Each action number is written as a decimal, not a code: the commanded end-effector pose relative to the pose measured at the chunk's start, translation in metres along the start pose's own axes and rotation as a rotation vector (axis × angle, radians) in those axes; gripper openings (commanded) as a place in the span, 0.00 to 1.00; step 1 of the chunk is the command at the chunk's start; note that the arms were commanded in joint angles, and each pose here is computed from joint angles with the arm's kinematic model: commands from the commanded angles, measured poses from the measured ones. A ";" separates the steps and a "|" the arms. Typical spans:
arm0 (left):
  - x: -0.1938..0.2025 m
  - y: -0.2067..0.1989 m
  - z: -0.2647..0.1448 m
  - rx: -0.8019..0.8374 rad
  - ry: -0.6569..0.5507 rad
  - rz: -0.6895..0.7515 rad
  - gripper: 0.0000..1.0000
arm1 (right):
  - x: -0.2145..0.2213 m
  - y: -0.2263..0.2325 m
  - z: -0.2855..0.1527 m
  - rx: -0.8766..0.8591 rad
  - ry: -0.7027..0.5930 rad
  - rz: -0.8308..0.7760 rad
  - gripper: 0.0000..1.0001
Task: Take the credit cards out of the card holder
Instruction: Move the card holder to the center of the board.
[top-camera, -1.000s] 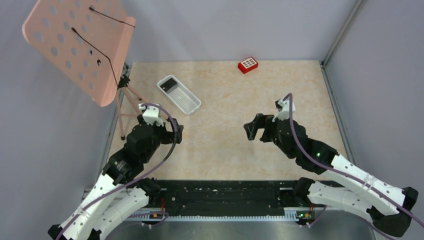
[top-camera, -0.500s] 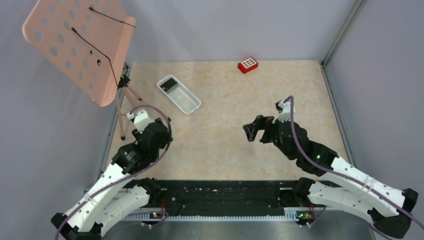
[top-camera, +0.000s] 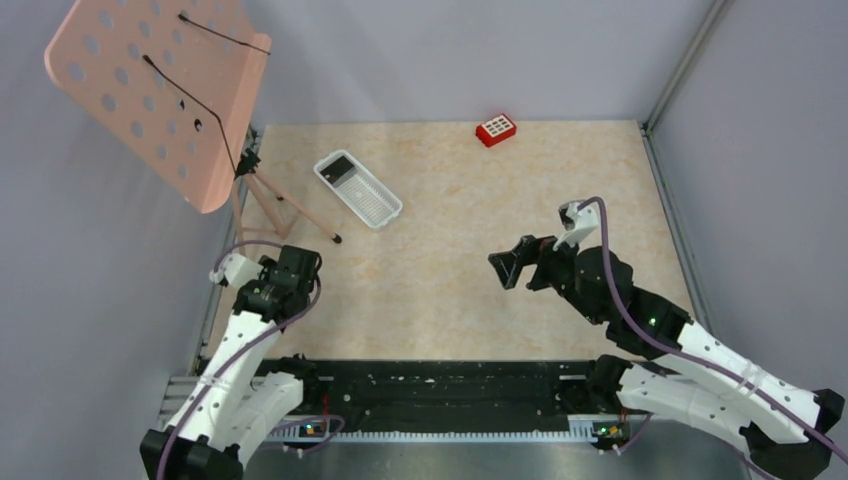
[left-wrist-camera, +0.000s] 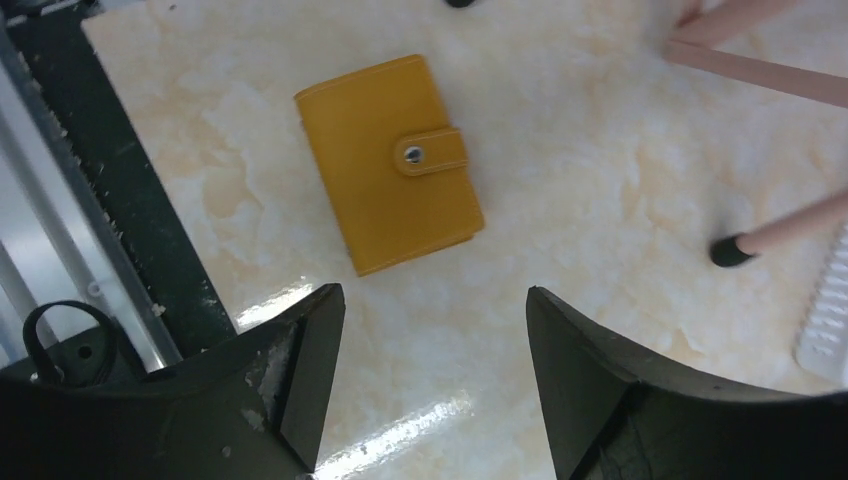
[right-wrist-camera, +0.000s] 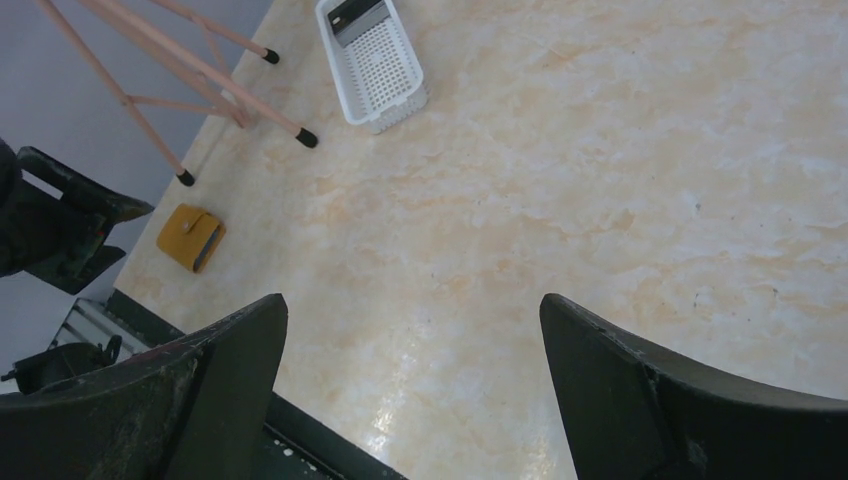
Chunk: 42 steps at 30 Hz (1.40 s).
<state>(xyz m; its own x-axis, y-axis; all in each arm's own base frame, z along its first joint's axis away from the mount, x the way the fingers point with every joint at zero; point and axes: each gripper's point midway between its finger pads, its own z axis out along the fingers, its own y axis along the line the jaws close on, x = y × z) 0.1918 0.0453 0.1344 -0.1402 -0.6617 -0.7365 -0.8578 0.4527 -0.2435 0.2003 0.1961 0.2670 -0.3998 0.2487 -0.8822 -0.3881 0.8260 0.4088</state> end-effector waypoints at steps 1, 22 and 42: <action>0.008 0.012 0.025 -0.089 0.006 -0.160 0.74 | -0.013 0.005 -0.012 -0.035 -0.018 -0.005 0.97; 0.036 0.014 0.104 -0.206 0.125 -0.297 0.84 | -0.002 0.008 -0.014 -0.058 0.031 0.000 0.95; 0.086 -0.002 0.078 -0.134 0.421 -0.288 0.00 | -0.005 -0.010 -0.008 0.053 0.020 -0.025 0.95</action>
<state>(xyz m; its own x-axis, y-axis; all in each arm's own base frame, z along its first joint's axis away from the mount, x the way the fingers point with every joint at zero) 0.2249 0.0749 0.0303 0.0264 -0.8673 -0.4971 -0.9598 0.1170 -0.2552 0.1902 0.1886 0.2464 -0.4564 0.1709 -0.8732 -0.3849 0.8469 0.3669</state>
